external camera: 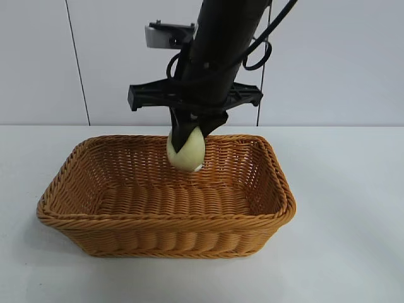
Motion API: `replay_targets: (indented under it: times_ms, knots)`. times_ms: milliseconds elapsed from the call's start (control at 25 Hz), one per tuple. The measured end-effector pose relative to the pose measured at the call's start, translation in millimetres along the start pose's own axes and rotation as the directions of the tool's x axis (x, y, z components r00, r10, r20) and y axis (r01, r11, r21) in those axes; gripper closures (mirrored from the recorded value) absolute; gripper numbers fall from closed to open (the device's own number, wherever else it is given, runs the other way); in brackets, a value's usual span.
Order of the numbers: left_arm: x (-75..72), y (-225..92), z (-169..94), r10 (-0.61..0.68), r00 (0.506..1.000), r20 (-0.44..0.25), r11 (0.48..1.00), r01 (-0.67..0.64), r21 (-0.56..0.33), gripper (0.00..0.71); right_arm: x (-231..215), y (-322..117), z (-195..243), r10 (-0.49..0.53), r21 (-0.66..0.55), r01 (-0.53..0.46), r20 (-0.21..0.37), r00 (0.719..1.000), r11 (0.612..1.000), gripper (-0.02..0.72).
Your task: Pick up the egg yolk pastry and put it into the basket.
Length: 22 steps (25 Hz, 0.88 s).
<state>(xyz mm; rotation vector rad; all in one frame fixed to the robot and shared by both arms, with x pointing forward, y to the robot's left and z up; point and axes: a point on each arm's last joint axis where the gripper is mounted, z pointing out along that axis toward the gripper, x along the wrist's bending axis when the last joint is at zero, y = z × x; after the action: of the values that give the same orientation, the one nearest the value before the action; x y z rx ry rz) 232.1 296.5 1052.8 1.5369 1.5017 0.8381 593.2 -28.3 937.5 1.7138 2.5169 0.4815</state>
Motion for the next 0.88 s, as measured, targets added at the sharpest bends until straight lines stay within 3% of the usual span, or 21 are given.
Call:
replay_targets:
  times_ms: [80, 160, 280, 360, 440, 680, 880]
  knots:
    - [0.0, 0.0, 0.0, 0.000, 1.000, 0.000, 1.000, 0.000, 0.000, 0.018, 0.3, 0.9, -0.2, -0.004, -0.005, 0.004, -0.002, 1.000, 1.000, 0.524]
    - [0.0, 0.0, 0.0, -0.001, 1.000, 0.000, 1.000, 0.001, 0.000, 0.018, 0.9, 1.1, -0.1, -0.021, -0.006, 0.021, -0.004, 1.000, 1.000, 0.428]
    - [0.0, 0.0, 0.0, -0.001, 1.000, 0.000, 1.000, 0.001, 0.000, 0.018, 3.4, 0.6, -0.1, -0.041, -0.008, 0.041, -0.009, 0.999, 0.999, 0.150]
    - [0.0, 0.0, 0.0, -0.001, 1.000, 0.000, 1.000, 0.001, 0.000, 0.018, 3.5, 0.7, -0.8, -0.051, -0.002, 0.051, -0.010, 0.999, 0.999, 0.063]
    - [0.0, 0.0, 0.0, -0.001, 1.000, 0.000, 1.000, 0.001, 0.000, 0.018, 4.2, 2.3, -5.1, -0.060, 0.016, 0.060, -0.006, 0.998, 0.998, 0.028]
    - [0.0, 0.0, 0.0, -0.001, 1.000, 0.000, 1.000, 0.001, 0.000, 0.018, 8.7, 21.7, -41.6, -0.099, 0.051, 0.098, 0.029, 0.995, 0.994, 0.015]
    - [0.0, 0.0, 0.0, -0.001, 1.000, 0.000, 1.000, 0.001, 0.000, 0.018, 8.3, 36.5, -75.3, -0.135, 0.045, 0.131, 0.092, 0.987, 0.990, 0.009]
